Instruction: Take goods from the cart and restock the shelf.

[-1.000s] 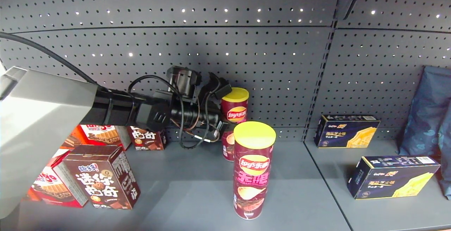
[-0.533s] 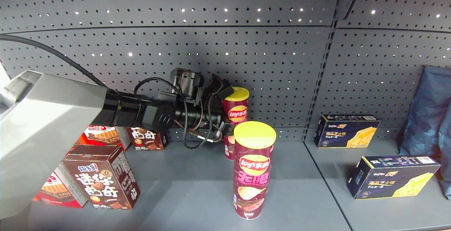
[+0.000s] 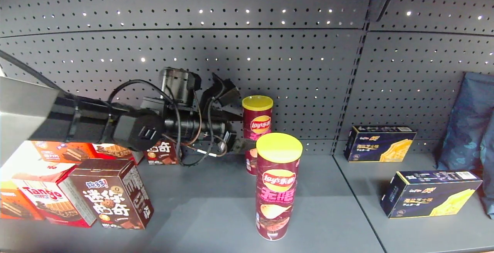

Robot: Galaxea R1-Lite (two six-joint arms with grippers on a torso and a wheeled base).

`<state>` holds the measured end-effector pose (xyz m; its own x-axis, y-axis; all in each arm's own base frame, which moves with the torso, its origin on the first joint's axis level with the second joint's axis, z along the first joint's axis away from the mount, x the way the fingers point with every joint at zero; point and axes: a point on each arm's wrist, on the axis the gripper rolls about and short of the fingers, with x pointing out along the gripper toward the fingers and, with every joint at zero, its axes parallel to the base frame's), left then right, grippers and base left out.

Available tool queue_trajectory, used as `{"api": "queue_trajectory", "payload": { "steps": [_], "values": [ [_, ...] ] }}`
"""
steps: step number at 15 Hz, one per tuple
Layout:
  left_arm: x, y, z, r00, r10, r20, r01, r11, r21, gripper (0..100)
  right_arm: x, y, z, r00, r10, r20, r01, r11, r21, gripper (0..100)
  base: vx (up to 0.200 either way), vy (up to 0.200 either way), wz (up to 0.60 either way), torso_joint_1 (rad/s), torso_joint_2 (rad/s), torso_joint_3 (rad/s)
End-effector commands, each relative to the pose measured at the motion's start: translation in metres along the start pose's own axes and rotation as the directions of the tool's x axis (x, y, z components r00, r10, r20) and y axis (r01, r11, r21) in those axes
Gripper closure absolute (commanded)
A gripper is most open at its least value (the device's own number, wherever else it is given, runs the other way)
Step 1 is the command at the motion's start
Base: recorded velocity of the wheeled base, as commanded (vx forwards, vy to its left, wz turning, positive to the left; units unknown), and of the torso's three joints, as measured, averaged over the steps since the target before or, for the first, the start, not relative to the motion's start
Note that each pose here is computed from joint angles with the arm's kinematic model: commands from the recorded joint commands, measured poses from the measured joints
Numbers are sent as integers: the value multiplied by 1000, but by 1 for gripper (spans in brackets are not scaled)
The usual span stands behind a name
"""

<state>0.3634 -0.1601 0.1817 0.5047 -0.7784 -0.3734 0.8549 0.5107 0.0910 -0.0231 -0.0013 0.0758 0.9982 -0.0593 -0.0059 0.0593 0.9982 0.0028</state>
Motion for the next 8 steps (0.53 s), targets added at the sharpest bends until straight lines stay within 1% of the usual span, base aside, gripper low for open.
{"api": "queue_trajectory", "payload": {
  "steps": [1, 2, 3, 4, 5, 6, 7, 8],
  "values": [
    [-45, -8, 21, 996, 67, 59, -69, 997, 31, 0, 0, 0, 0, 1000, 0, -2, 0, 1000, 0, 0, 0, 0, 0, 0, 0, 0],
    [-65, -15, 29, 992, 100, 83, -104, 994, 41, 0, 0, 0, 0, 1000, 0, -2, 0, 1000, 0, 0, 0, 0, 0, 0, 0, 0],
    [-81, -24, 36, 988, 117, 102, -123, 991, 50, 0, 0, 0, 0, 1000, 0, -2, 0, 1000, 0, 0, 0, 0, 0, 0, 0, 0],
    [-102, -40, 41, 981, 153, 117, -161, 985, 61, 0, 0, 0, 0, 1000, 0, -2, 0, 1000, 0, 0, 0, 0, 0, 0, 0, 0],
    [-120, -52, 43, 971, 204, 124, -214, 974, 69, 0, 0, 0, 0, 1000, 0, -2, 0, 1000, 0, 0, 0, 0, 0, 0, 0, 0],
    [-140, -67, 45, 960, 246, 136, -257, 964, 72, 0, 0, 0, 0, 1000, 0, -2, 0, 1000, 0, 0, 0, 0, 0, 0, 0, 0],
    [-151, -74, 43, 953, 269, 141, -281, 957, 73, 0, 0, 0, 0, 1000, 0, -2, 0, 1000, 0, 0, 0, 0, 0, 0, 0, 0],
    [-176, -94, 38, 941, 303, 152, -316, 946, 68, 0, 0, 0, 0, 1000, 0, -2, 0, 1000, 0, 0, 0, 0, 0, 0, 0, 0]
  ]
}}
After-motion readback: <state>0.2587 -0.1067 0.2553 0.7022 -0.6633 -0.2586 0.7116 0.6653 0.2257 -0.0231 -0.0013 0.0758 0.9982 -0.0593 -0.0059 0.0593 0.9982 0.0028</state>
